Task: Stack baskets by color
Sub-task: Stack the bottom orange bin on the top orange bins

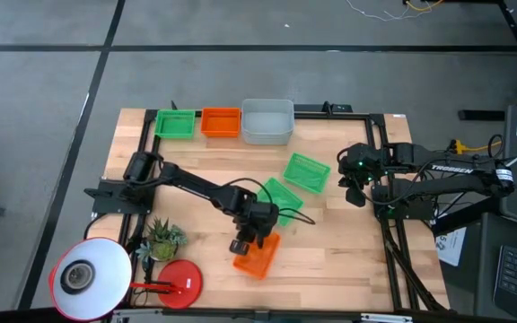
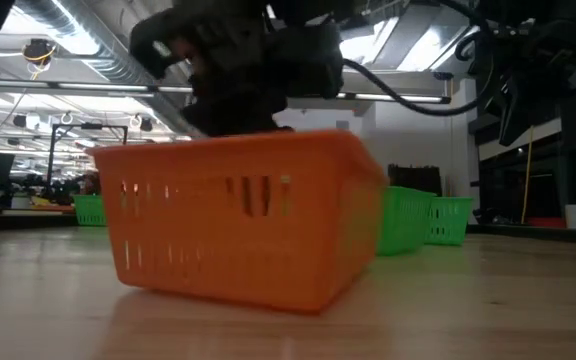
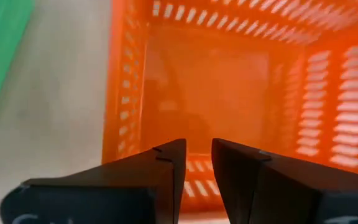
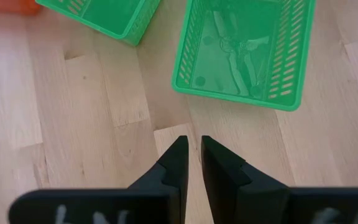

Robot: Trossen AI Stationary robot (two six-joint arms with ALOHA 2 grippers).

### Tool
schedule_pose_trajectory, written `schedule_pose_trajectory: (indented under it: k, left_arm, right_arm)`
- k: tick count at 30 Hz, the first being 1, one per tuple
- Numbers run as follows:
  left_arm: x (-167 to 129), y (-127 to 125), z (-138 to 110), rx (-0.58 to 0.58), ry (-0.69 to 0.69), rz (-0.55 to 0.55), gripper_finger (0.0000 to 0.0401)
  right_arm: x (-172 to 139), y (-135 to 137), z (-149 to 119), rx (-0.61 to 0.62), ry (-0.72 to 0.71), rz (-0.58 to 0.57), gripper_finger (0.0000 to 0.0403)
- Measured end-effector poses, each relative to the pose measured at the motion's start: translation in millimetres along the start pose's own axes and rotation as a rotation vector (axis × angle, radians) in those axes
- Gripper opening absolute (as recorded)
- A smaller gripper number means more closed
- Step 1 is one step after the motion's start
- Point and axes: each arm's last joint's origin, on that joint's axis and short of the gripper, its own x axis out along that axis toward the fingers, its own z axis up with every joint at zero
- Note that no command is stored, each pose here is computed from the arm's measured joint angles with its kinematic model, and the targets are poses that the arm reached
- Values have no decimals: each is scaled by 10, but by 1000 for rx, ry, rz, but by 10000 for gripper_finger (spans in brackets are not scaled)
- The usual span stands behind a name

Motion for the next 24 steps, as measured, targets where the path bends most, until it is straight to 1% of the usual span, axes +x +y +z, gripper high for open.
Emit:
schedule_pose_trajectory:
  k: [2, 4, 7, 10, 15, 24]
  left_arm:
    - [6, -9, -36, -22, 38, 72, 69]
    - [-51, -25, -82, -34, 83, 119, 69]
    - [-133, -34, -123, -42, 126, 139, 69]
    - [-141, 3, -211, -59, 212, 175, 69]
    - [-206, 159, -301, -105, 298, 199, 69]
    - [-354, 514, -413, -75, 395, 301, 69]
  right_arm:
    - [0, 0, 0, 0, 0, 0, 44]
    - [0, 0, 0, -1, 0, 0, 44]
    - [0, 0, 0, 0, 1, 0, 44]
    - [1, 0, 0, 0, 1, 0, 44]
    - [0, 0, 0, 1, 0, 0, 44]
    - [1, 0, 0, 2, 1, 0, 44]
